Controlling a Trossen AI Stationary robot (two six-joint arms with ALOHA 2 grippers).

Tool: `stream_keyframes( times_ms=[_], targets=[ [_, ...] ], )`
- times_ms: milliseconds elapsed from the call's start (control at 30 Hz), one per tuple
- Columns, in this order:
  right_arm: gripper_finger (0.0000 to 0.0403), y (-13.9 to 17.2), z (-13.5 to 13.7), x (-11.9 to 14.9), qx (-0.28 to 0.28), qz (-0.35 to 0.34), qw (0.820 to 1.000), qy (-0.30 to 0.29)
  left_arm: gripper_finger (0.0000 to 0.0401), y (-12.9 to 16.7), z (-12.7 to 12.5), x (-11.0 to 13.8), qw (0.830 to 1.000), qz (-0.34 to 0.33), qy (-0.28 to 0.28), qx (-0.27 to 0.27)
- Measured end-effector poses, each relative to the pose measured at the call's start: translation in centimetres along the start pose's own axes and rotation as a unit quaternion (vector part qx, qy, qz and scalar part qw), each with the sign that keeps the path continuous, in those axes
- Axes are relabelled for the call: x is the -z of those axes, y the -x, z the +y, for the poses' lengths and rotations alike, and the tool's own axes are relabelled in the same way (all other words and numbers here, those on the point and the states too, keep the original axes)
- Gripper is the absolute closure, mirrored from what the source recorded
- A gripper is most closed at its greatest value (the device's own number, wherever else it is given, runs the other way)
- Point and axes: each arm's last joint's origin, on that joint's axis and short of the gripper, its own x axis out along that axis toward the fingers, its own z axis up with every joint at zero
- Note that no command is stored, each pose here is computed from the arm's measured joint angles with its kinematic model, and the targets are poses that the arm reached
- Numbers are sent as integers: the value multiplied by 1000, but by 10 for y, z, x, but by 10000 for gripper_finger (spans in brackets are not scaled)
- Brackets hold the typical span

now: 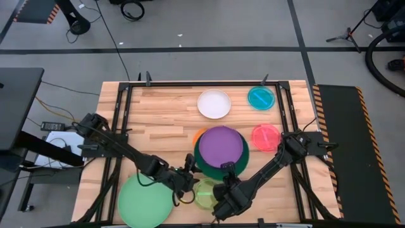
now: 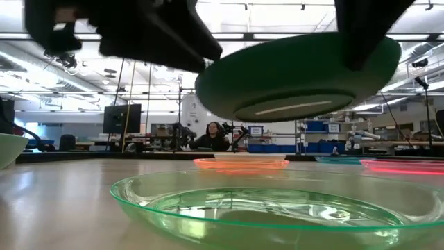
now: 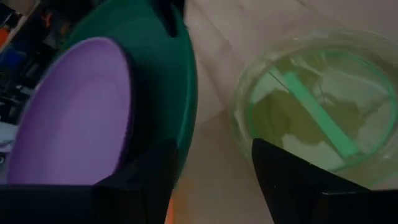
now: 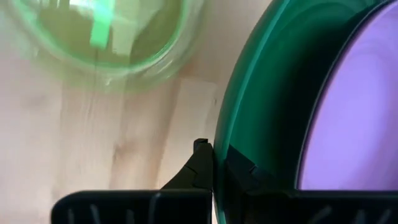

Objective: Stack plastic plates
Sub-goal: Stack the stacked plates on top of the green plate

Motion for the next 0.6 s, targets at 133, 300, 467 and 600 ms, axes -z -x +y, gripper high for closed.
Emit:
stream_keyframes(
  times_ms=[133, 300, 467, 600],
  targets=[
    [390, -6, 5, 3, 8, 9, 996, 83, 183, -12, 0, 7, 1000, 15, -3, -6],
    [390, -11, 6, 5, 17, 17, 994, 110, 183, -15, 6, 9, 999, 19, 36, -14],
    [390, -11, 5, 5, 32, 15, 993, 115, 183, -15, 8, 10, 999, 21, 41, -13],
    [390, -11, 5, 5, 32, 12, 993, 114, 183, -14, 4, 9, 999, 19, 35, -7]
  ],
)
